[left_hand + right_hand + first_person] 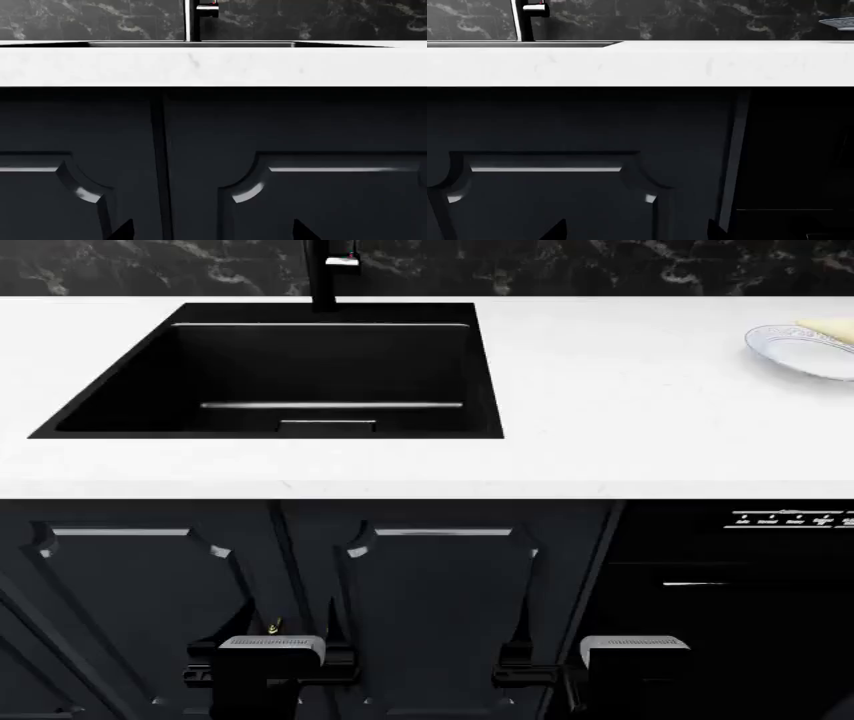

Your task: Move the dessert items from the plate to the tray.

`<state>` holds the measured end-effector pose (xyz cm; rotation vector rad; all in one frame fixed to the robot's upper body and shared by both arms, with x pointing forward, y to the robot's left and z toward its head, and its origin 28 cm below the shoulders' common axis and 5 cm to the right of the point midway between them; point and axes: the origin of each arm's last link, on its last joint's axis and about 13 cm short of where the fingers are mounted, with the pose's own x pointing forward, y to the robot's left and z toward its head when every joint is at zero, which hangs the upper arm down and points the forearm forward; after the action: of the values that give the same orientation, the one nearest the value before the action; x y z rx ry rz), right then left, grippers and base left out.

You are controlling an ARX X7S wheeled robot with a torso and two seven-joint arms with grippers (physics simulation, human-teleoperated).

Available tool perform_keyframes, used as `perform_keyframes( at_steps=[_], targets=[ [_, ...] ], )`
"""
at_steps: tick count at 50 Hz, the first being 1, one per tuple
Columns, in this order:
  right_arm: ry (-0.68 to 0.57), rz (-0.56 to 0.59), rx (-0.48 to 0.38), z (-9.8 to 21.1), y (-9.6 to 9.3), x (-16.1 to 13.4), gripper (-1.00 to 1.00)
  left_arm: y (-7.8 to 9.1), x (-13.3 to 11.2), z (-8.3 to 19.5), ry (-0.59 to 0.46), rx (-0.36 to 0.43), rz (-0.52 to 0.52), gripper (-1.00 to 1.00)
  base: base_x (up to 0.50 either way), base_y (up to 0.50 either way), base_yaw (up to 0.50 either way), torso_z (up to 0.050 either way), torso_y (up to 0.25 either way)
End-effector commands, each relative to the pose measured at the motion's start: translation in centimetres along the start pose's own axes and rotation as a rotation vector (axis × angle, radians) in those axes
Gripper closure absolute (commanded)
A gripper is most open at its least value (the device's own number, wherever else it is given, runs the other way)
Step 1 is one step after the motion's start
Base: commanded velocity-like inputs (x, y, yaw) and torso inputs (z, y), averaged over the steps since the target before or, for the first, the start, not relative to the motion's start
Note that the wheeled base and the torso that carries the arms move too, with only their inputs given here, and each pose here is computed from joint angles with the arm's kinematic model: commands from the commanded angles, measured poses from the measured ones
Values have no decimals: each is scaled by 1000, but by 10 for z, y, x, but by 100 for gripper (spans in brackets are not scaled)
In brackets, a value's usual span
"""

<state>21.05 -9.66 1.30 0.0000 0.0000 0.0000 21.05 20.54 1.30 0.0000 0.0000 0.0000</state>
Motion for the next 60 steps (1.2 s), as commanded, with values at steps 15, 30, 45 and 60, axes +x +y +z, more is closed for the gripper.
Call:
perform_keyframes(
  at_steps=[15,30,45,60],
  targets=[
    [-10,-4,-31,3,0,0,-100,-1,-2,3,6,22,-32,-100,0,0,0,13,0],
    [-86,-18,-72,35,-4,-10,-100,5,-7,32,-55,8,-26,-100,0,0,0,50,0],
    [-111,-40,-82,56,-11,-13,-100,7,-7,53,-91,2,-36,-100,0,-245,0,50,0],
    [-117,-40,-77,60,-12,-13,-100,7,-6,56,-83,-13,-43,-100,-3,-500,0,50,0]
  ],
)
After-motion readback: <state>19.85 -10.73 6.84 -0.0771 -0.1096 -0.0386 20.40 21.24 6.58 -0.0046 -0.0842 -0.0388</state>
